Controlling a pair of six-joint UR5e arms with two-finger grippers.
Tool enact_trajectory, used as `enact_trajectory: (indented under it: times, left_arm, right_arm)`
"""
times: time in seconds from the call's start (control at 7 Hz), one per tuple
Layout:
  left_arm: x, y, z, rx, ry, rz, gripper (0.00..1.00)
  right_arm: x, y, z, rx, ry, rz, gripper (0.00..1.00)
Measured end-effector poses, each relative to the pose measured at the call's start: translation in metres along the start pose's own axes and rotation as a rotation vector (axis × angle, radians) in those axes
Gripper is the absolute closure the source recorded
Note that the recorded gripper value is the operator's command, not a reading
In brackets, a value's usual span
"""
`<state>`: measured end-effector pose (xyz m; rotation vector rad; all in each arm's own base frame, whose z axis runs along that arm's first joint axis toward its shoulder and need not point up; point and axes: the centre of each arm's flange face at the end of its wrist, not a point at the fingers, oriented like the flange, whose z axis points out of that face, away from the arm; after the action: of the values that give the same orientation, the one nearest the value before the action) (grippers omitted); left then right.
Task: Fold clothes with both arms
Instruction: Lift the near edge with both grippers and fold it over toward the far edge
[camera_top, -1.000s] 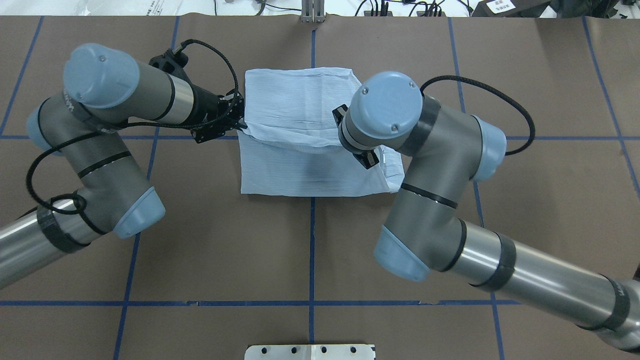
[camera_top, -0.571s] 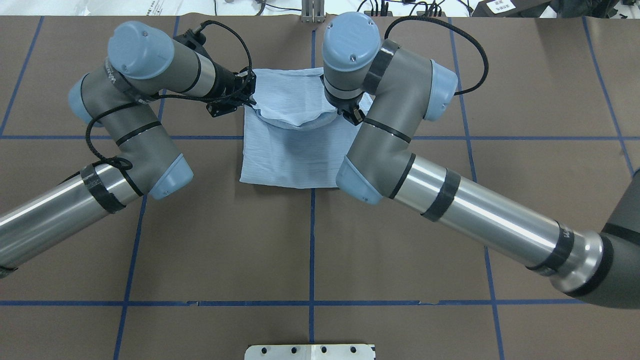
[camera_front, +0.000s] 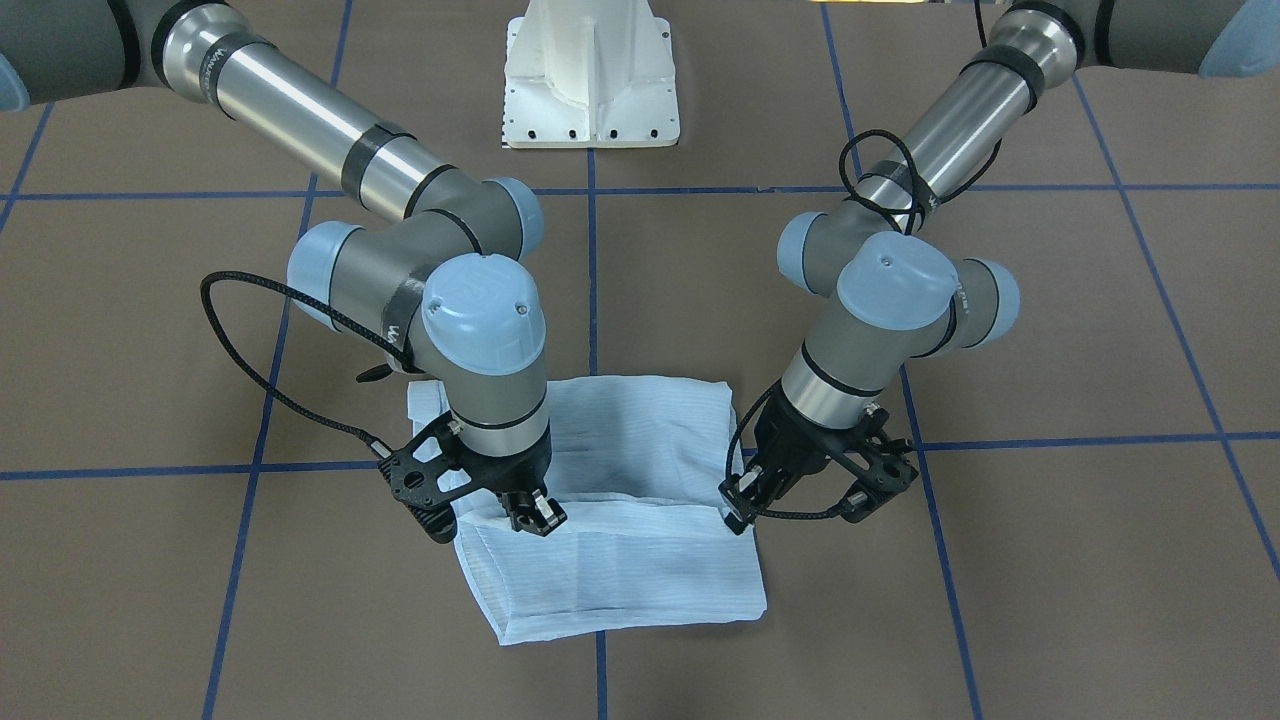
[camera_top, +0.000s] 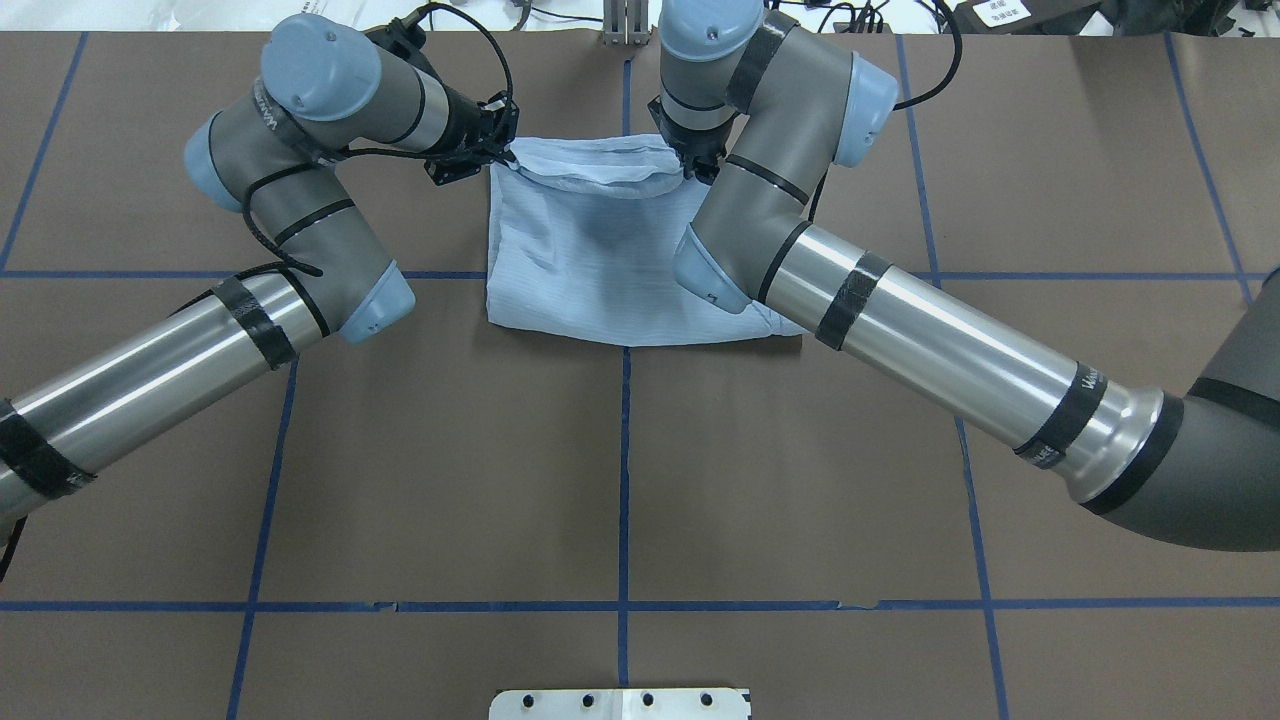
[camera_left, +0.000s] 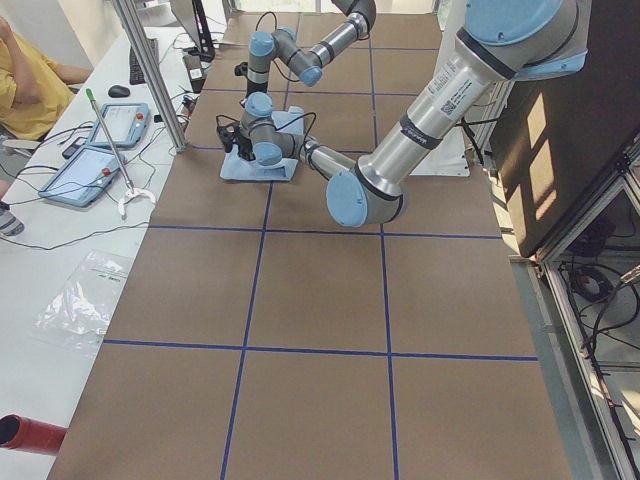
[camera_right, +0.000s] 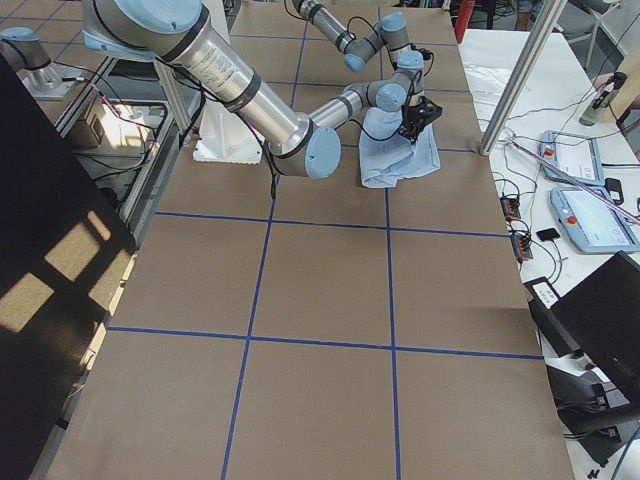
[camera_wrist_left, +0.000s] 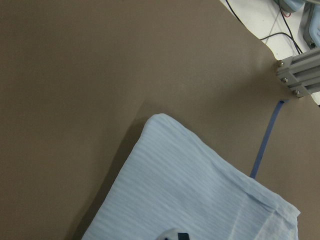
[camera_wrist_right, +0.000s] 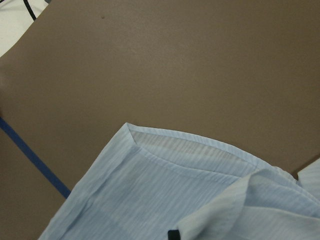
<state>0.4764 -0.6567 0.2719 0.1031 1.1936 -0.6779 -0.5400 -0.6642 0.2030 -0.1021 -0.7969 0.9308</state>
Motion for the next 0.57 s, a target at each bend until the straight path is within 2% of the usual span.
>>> enact_trajectory:
  times: [0.57]
  left_arm:
    - [-0.008,-0.016,0.023,0.05,0.016,0.047,1.0]
  right_arm:
    - [-0.008,-0.009,0.02,0.003,0.0,-0.035,1.0]
